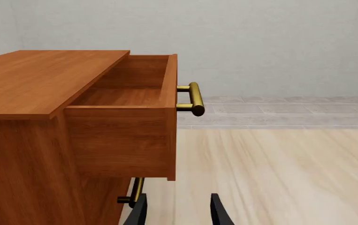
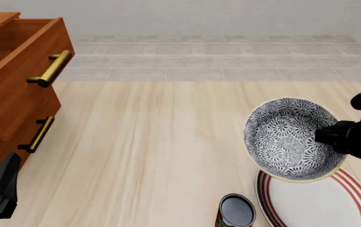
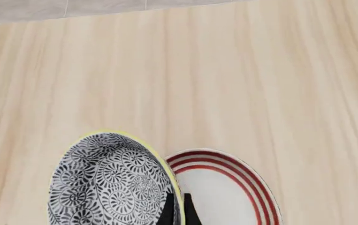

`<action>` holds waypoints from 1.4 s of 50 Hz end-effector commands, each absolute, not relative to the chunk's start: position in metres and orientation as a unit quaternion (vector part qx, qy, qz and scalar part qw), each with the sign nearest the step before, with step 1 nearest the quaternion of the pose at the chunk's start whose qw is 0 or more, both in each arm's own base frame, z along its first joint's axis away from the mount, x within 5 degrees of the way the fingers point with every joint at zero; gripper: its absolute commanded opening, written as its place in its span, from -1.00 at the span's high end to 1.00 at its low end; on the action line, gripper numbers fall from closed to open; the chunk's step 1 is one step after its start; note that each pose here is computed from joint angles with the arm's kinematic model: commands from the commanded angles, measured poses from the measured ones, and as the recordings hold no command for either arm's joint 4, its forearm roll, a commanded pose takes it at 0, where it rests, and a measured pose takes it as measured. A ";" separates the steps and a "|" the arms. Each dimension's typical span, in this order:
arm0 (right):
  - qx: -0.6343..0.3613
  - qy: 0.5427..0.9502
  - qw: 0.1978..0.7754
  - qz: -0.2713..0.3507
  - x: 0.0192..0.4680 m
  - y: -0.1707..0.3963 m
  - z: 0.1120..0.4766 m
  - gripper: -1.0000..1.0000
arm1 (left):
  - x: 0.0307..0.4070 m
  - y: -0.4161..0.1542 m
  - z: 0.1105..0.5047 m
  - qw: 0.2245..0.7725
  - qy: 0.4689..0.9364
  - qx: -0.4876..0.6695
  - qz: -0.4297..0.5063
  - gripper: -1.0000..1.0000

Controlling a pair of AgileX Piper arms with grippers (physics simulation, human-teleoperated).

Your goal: Put the bowl on the plate.

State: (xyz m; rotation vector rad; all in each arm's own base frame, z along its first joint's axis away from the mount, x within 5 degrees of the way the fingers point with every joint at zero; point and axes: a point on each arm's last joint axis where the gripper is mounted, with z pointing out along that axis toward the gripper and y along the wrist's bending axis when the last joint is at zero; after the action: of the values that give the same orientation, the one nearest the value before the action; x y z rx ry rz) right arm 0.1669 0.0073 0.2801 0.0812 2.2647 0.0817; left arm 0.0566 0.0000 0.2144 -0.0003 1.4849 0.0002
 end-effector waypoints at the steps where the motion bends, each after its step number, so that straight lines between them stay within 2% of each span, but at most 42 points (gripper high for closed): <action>1: 0.058 0.912 0.406 0.019 0.150 -0.003 0.273 1.00 | 0.057 0.000 0.214 0.737 0.676 0.000 0.000 -1.00; 12: 0.075 0.923 0.377 -0.001 0.146 -0.012 0.258 1.00 | 0.057 0.000 0.214 0.737 0.676 0.000 0.000 -1.00; 46: 0.120 0.933 0.338 -0.016 0.136 -0.024 0.208 1.00 | 0.057 0.000 0.214 0.737 0.676 0.000 0.000 -1.00; 70: 0.120 0.937 0.327 -0.015 0.134 -0.024 0.195 1.00 | 0.057 0.000 0.214 0.737 0.676 0.000 0.000 -1.00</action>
State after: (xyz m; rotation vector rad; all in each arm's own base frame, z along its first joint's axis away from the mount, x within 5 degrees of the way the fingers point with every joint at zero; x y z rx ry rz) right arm 0.1350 -0.0234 0.1977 0.3036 2.4550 -0.0429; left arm 0.0566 0.0000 0.2144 -0.0003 1.4849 0.0001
